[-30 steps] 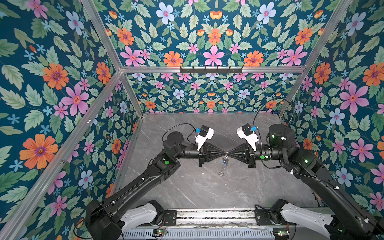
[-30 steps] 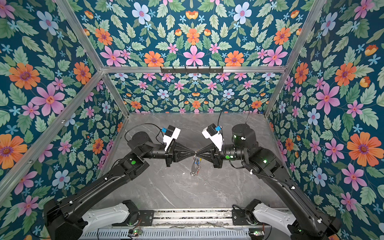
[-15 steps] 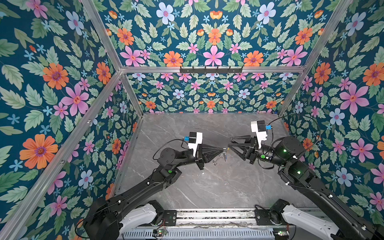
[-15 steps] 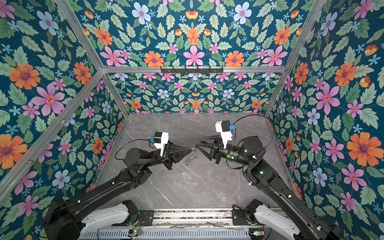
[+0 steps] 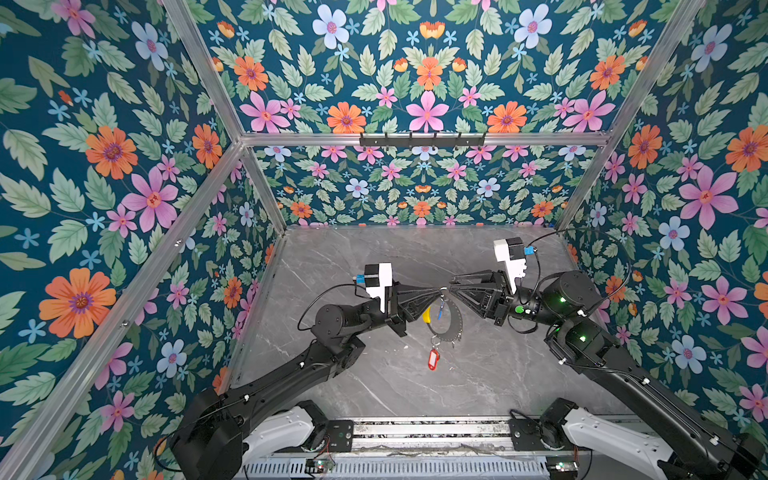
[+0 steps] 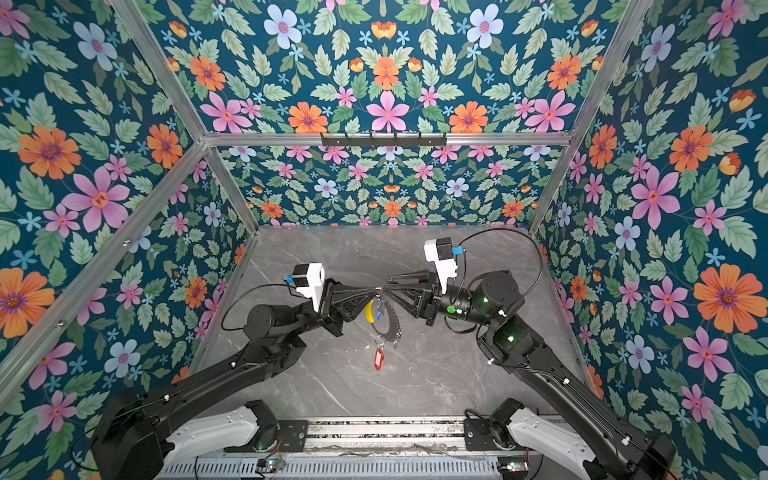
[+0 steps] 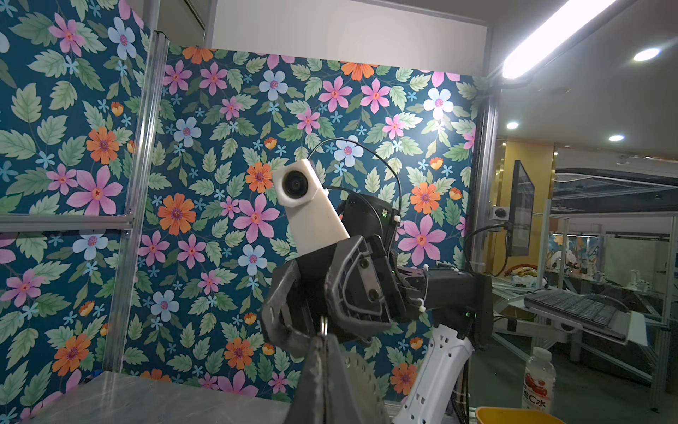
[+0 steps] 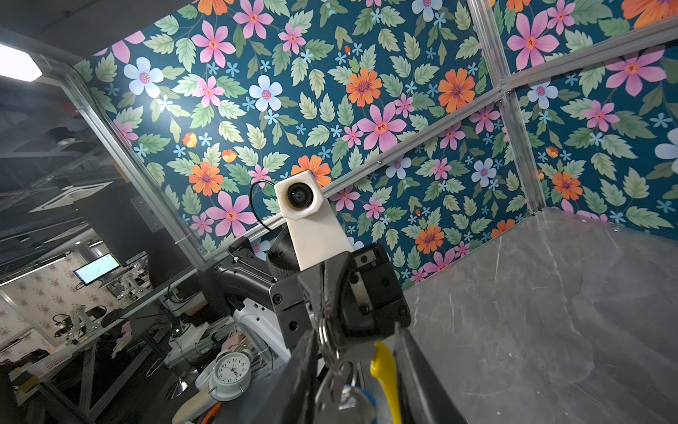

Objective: Remove the keys from the keyring

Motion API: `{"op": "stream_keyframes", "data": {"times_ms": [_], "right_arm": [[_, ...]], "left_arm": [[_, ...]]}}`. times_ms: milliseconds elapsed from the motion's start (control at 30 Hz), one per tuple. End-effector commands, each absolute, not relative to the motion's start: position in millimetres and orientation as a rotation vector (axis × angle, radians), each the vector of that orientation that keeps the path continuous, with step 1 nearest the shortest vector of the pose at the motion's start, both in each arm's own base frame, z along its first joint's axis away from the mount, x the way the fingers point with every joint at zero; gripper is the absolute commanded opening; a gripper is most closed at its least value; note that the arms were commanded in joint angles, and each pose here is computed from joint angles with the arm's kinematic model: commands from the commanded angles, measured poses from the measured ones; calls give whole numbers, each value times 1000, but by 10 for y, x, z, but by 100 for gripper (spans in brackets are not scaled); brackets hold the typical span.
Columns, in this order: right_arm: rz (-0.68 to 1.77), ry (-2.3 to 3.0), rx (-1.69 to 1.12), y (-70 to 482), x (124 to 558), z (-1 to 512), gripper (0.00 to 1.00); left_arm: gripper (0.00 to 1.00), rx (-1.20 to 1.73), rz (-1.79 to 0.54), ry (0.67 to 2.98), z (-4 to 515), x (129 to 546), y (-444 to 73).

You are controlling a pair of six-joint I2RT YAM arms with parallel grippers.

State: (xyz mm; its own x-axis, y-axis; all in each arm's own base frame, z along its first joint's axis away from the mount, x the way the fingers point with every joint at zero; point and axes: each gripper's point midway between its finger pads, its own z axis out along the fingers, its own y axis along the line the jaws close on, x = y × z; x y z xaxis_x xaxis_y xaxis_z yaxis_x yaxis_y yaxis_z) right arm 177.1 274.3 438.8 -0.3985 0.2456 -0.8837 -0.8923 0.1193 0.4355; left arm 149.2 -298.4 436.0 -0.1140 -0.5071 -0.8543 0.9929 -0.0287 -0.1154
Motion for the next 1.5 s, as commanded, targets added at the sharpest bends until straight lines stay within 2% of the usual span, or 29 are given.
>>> {"op": "stream_keyframes", "data": {"times_ms": [0,533,733,767,833,900,967,1267,1467], "right_arm": [[1503,1366,-744,2769,1658,4481,33],[1496,1398,-788,2839,1639,4392,14],[1481,1426,-792,2847,1653,4336,1],[1473,1432,-791,2842,1653,4326,0],[1439,1479,-784,2821,1673,4260,0],[1394,1528,-795,2792,1679,4193,0],[1352,1574,-829,2773,1660,4125,0],[1265,1696,-1041,2728,1498,3946,0],[1242,1700,-1104,2714,1453,3977,0]], "left_arm": [[0,723,-1498,829,4472,1459,-2918],[0,724,-1503,831,4471,1472,-2936],[0,723,-1515,835,4471,1466,-2937],[2,724,-1517,834,4478,1457,-2928],[18,728,-1519,851,4451,1440,-2915],[30,733,-1504,896,4405,1457,-2911],[35,750,-1484,961,4347,1481,-2923],[36,950,-1524,1196,4201,1376,-3051],[25,1037,-1537,1289,4169,1321,-3106]]}}
